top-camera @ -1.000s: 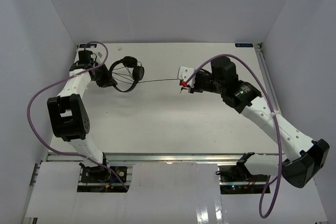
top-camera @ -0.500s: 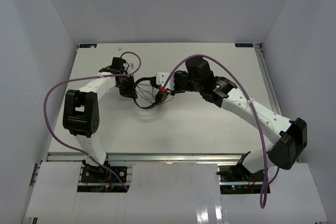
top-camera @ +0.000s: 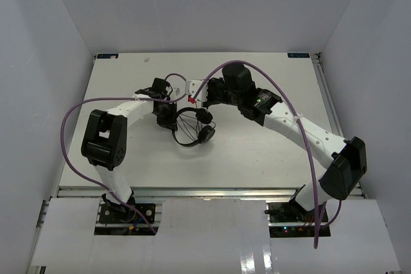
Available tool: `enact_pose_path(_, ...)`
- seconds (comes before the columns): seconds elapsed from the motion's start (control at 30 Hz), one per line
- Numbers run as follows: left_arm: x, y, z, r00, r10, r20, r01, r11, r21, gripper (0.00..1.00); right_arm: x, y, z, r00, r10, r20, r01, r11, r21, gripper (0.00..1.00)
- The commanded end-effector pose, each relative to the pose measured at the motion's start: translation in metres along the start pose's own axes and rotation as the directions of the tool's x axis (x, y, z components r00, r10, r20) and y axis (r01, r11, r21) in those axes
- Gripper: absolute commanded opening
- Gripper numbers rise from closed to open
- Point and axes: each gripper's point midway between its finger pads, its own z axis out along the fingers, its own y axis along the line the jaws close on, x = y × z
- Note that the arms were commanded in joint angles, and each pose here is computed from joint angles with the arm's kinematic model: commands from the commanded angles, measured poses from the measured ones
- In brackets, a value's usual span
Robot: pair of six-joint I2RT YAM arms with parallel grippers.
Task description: Wrap the headphones
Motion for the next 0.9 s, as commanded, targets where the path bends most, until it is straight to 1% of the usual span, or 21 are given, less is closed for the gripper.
enact_pose_path(0.0, -0.017, -0.037, -0.025, 0.992, 0.071, 0.101, -0.08, 0.993, 0.084, 0.0, -0.013, -0.036, 0.003, 0.999, -0.005, 0.038, 0.0, 0.993, 0.117, 0.08)
enact_pose_path(0.17, -0.02, -0.061, -0.038, 0.984, 0.112, 0.136, -0.13, 0.983, 0.129, 0.0, 0.004, -0.045, 0.008, 0.999, 0.038, 0.018, -0.041, 0.985, 0.168, 0.08)
enact_pose_path(0.3, -0.022, -0.079, -0.054, 0.975, 0.136, 0.177, -0.166, 0.971, 0.171, 0.0, 0.03, -0.057, 0.008, 0.995, 0.1, -0.013, -0.096, 0.974, 0.206, 0.08)
enact_pose_path(0.43, -0.018, -0.098, -0.074, 0.963, 0.157, 0.219, -0.205, 0.954, 0.218, 0.0, 0.057, -0.062, 0.008, 0.985, 0.168, -0.031, -0.158, 0.965, 0.209, 0.08)
enact_pose_path(0.67, -0.012, -0.126, -0.102, 0.947, 0.172, 0.271, -0.252, 0.921, 0.297, 0.0, 0.095, -0.05, 0.021, 0.948, 0.314, -0.04, -0.305, 0.94, 0.151, 0.08)
enact_pose_path(0.87, -0.017, -0.145, -0.126, 0.934, 0.169, 0.316, -0.285, 0.886, 0.367, 0.0, 0.107, -0.039, 0.028, 0.918, 0.394, -0.036, -0.389, 0.916, 0.097, 0.08)
